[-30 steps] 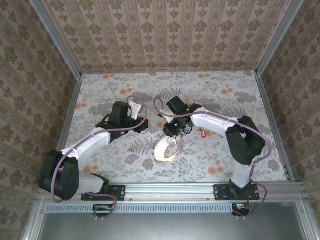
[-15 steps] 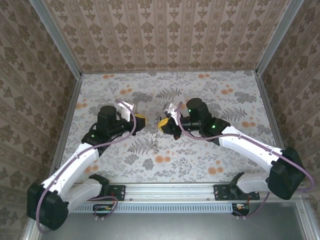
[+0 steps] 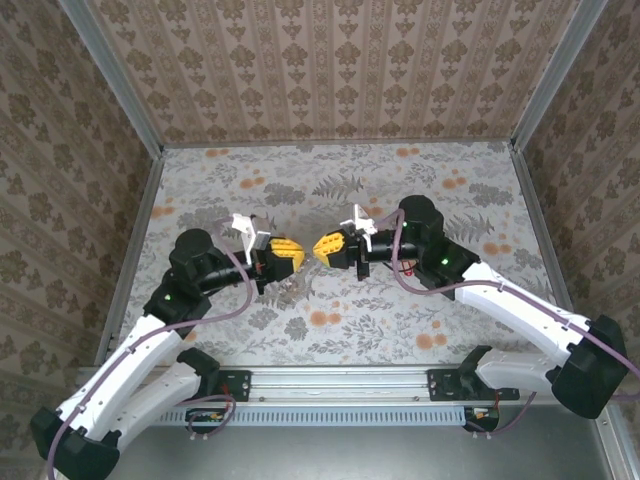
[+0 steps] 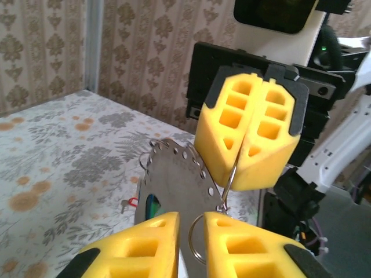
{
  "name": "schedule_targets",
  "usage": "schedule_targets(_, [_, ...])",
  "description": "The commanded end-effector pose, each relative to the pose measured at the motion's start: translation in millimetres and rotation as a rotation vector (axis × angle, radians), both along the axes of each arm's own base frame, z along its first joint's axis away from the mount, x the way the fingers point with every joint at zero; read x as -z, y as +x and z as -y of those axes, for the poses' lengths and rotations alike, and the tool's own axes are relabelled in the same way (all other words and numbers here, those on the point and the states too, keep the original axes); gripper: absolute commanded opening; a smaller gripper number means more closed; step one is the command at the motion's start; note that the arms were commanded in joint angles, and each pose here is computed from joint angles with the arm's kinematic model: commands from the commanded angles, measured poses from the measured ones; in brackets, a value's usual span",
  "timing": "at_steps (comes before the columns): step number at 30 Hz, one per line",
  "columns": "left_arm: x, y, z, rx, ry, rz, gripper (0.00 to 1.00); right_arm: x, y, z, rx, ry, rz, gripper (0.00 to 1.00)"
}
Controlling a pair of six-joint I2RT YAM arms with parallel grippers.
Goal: Put the keys on the keyring
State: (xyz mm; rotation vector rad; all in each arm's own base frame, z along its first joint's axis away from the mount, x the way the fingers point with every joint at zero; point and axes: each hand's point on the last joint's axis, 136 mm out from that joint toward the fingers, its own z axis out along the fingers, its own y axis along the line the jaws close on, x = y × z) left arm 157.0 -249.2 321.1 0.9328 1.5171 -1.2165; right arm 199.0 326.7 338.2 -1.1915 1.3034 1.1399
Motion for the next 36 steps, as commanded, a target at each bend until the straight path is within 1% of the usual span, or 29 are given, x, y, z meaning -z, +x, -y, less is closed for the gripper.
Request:
schedule_targets(1, [-28.5, -22.8, 1.2, 0.109, -0.049, 0.079, 0.17, -26.2, -19.5, 3.3, -0.080, 0.075, 0.068, 0.00])
schedule_targets(10, [-43.9, -39.1, 7.0, 0.181, -0.054, 0.150, 0.18, -28.1, -21.5, 3.0, -0.094, 0.090, 0.066, 0.00])
schedule_targets(15, [-40.4, -39.1, 13.6, 0.197, -0.021, 0.160, 0.17, -30.7, -21.9, 1.4, -0.112, 0.105, 0.059, 0.00])
schedule_targets(20, [-39.5, -33.6, 16.4, 0.187, -0.005, 0.172, 0.16, -31.2, -24.5, 0.9, -0.128, 0.101, 0.053, 0.00])
schedule_targets(25, [-40.3, -31.5, 15.3, 0.168, 0.006, 0.184, 0.13, -29.8, -27.9, 2.2, -0.143, 0.088, 0.050, 0.00])
schedule_targets(31, [-39.1, -29.4, 12.0, 0.139, 0.042, 0.190, 0.14, -27.6, -31.5, 5.2, -0.145, 0.063, 0.054, 0.00])
schedule_targets(36, [-29.3, -29.8, 17.6, 0.149, 0.108, 0.180, 0.15, -28.6, -33.3, 5.9, -0.149, 0.059, 0.058, 0.00])
